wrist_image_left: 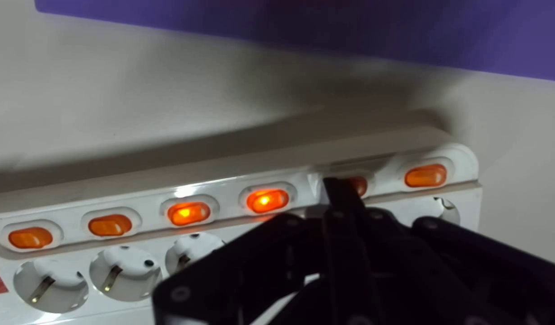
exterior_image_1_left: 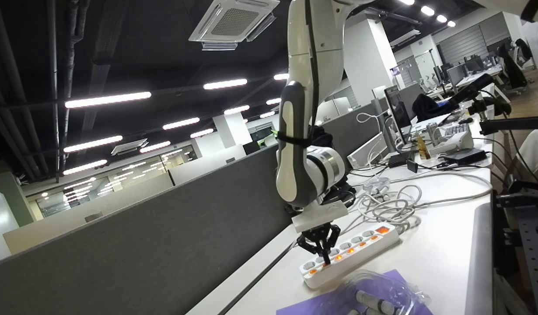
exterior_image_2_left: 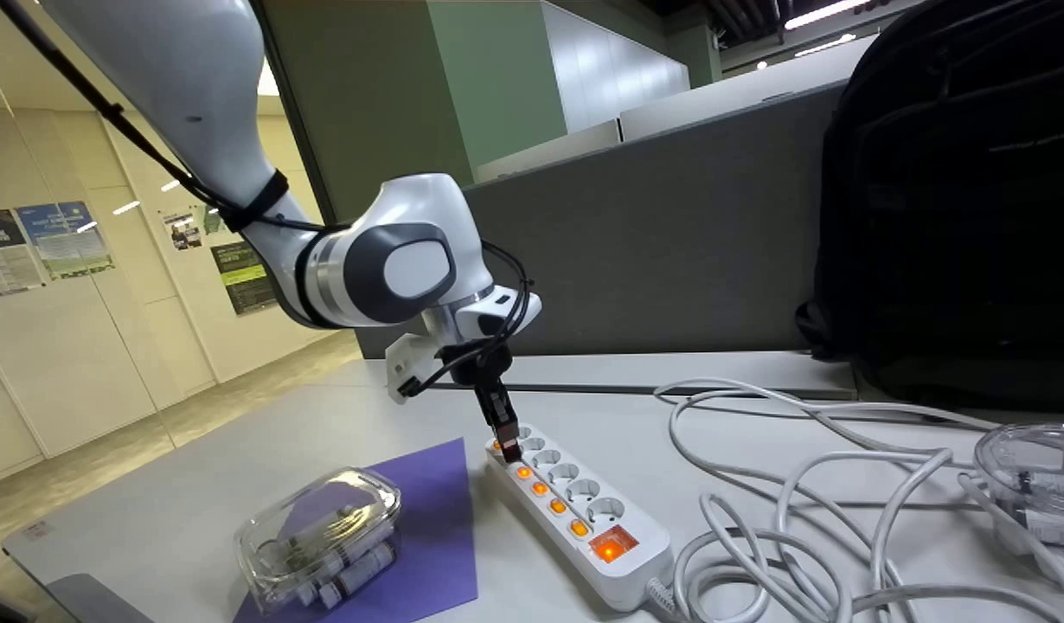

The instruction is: Flip the second switch from the left on the adaptor.

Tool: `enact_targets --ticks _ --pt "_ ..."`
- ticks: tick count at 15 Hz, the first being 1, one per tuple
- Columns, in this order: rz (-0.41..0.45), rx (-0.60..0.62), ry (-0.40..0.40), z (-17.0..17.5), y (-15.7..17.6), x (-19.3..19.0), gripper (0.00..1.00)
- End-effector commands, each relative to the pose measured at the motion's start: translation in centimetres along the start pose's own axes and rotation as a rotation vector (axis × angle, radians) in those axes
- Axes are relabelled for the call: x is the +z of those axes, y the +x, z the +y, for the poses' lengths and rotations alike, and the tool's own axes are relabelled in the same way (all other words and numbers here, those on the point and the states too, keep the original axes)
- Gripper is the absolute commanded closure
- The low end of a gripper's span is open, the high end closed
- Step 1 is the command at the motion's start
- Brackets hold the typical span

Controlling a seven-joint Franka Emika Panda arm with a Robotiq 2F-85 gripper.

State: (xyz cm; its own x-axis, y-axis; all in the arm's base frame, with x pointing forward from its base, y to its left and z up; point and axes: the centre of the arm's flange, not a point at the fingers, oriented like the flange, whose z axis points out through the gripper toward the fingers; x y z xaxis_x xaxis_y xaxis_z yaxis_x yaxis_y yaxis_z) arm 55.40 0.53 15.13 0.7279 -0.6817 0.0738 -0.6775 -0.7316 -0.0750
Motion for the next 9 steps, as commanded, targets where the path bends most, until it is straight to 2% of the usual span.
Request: enact_targets --ticks 1,9 --pt "-0.032 -0.006 -0.027 1.3 -0.7 3.3 1.00" --pt "-0.099 -0.027 -0.032 2.2 -1.1 5.4 1.00"
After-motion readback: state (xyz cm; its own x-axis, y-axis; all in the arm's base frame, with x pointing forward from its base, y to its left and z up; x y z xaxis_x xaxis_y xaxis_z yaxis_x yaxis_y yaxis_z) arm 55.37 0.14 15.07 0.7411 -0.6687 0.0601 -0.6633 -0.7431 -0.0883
